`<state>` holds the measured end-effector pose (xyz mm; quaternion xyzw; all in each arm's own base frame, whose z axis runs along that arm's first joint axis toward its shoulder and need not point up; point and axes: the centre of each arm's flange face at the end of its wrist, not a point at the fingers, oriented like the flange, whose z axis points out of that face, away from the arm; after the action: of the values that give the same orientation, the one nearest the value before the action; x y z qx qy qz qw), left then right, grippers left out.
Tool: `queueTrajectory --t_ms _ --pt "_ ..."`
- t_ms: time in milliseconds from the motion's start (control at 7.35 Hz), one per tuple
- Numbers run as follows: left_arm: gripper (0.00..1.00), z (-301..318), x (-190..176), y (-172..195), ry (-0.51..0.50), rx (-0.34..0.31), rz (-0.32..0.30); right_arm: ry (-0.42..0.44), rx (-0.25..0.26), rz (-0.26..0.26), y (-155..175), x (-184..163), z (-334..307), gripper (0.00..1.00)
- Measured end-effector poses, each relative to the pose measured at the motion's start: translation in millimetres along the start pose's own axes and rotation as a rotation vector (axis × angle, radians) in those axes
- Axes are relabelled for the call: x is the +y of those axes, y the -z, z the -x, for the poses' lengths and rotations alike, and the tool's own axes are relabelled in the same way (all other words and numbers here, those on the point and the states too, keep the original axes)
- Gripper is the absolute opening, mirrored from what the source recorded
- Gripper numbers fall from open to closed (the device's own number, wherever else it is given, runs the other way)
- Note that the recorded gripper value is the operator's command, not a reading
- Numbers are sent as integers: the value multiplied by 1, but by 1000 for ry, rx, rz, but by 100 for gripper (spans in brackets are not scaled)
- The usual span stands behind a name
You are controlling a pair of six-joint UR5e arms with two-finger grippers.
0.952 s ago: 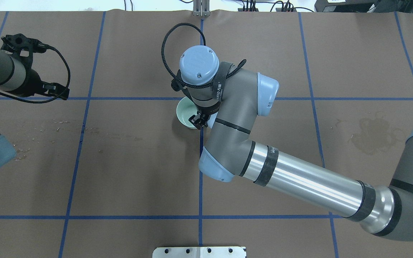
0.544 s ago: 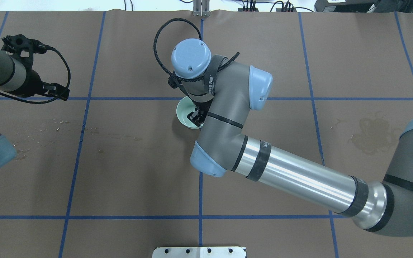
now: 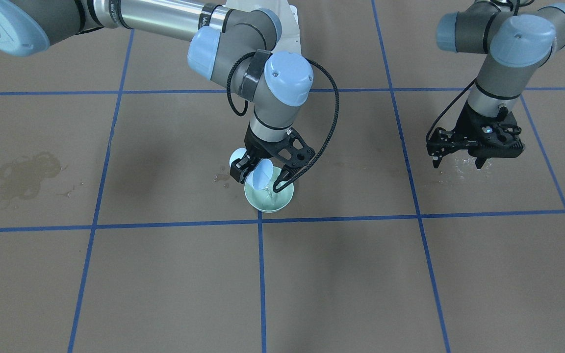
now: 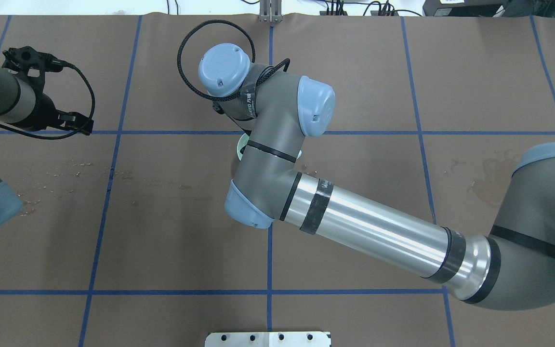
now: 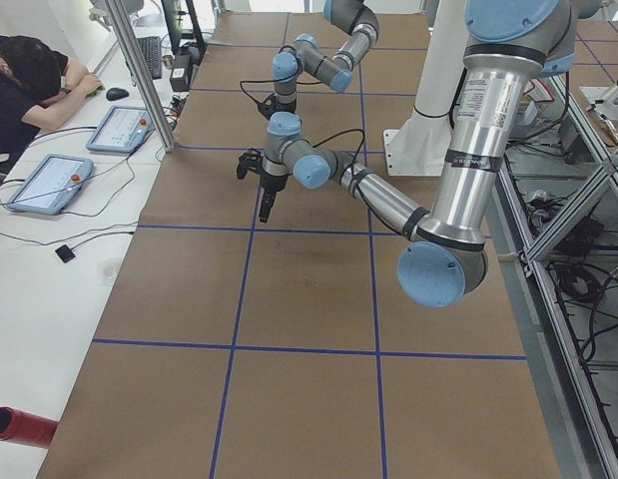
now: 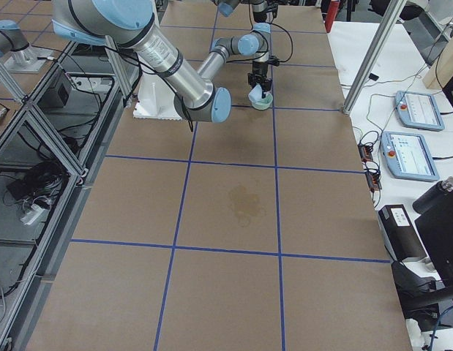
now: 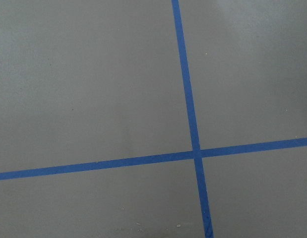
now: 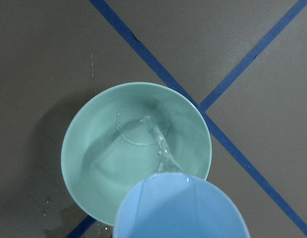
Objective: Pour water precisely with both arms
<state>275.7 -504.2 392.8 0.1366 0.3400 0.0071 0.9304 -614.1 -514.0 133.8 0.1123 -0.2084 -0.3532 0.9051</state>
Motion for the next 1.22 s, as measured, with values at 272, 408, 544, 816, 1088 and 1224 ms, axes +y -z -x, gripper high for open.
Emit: queueTrajectory --t_ms 272,408,544,816,1088,1224 --pt "100 0 0 0 0 0 0 -2 27 39 -4 -3 4 0" --pt "100 1 0 0 0 -1 0 -1 32 50 -4 -2 7 0" --pt "100 2 0 -1 1 -1 3 3 41 61 -1 -3 11 0" --pt "100 1 2 -1 5 23 31 30 81 70 5 -4 26 0" --pt "100 1 2 0 7 34 42 50 107 71 3 -4 33 0" --pt "100 1 2 0 8 35 44 56 110 71 2 -3 36 0"
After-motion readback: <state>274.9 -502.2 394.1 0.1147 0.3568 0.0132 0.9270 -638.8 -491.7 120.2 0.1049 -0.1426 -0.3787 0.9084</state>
